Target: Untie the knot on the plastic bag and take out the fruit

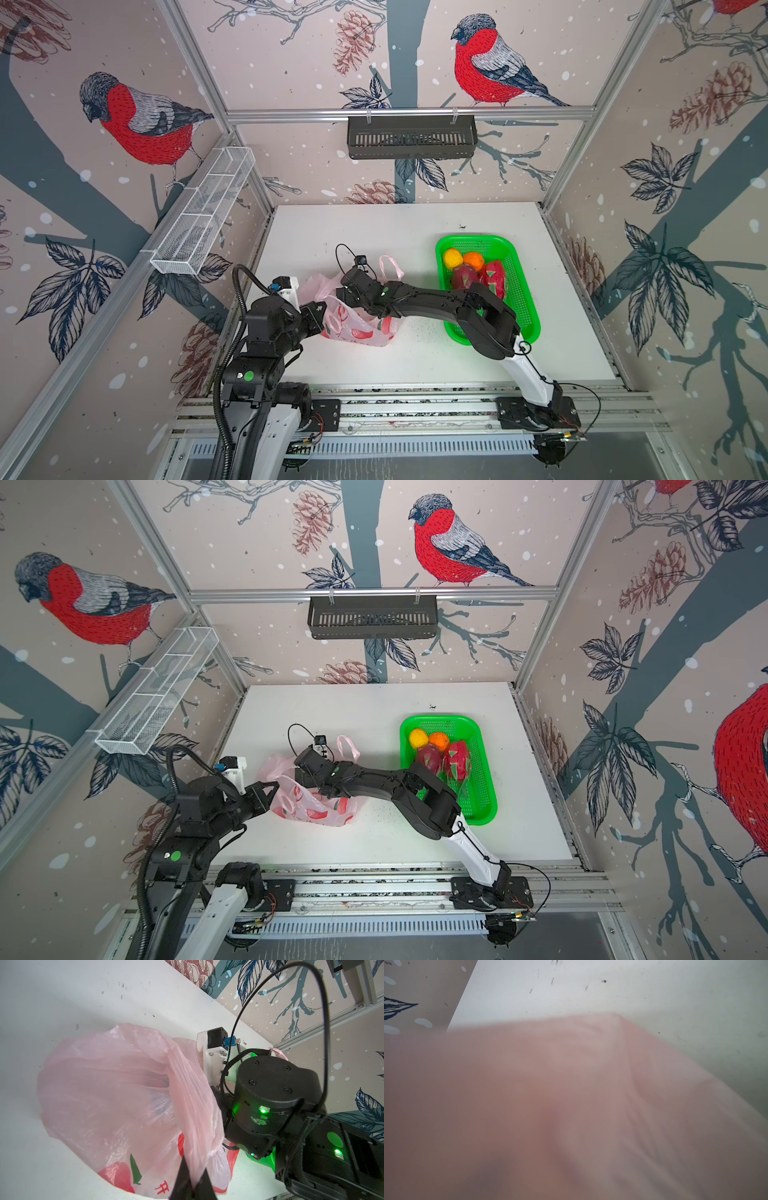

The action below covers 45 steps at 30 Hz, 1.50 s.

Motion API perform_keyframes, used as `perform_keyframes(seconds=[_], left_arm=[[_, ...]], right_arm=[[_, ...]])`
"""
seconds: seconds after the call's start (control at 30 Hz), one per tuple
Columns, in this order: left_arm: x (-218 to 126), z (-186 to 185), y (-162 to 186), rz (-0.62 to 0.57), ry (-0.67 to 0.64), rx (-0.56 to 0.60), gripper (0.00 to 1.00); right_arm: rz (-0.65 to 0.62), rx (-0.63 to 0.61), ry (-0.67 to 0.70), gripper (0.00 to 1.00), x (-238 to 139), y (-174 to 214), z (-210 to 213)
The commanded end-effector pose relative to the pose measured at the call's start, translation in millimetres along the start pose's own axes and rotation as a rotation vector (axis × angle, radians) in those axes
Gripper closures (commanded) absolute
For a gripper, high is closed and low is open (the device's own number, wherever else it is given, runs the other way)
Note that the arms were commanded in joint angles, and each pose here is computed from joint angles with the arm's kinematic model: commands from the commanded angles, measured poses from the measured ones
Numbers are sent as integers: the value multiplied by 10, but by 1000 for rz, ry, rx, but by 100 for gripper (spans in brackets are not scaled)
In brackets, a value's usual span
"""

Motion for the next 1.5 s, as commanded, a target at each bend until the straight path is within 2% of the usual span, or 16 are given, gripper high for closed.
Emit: perform_keyframes(seconds=[0.0, 0.2, 0.7, 1.17, 1.47], left_arm=[[-3, -16, -11, -8, 20, 25, 100], [2, -28, -22, -8, 34, 40, 100], [-2, -24, -2, -14, 36, 47, 100], [10, -13, -18, -30, 28, 30, 100], [41, 2, -41, -59, 24, -21, 100]], right_arm=[[-6, 36, 10, 0, 56, -15, -22], [-5, 57, 32, 4, 148, -3, -91], [13, 57, 50, 25, 210, 52, -149], [4, 41, 50, 40, 98, 40, -142], [-21, 20, 40, 45, -88, -10, -120]])
Point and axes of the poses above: each gripper's point midway between its finger pads, its own x axis out along the fingers, its own z axis along the line the jaws close on, y = z × x, the point moved 9 cm from there along -x, back along the fingers, and after that the axes turned 15 degrees about x, right-handed, at the moved point
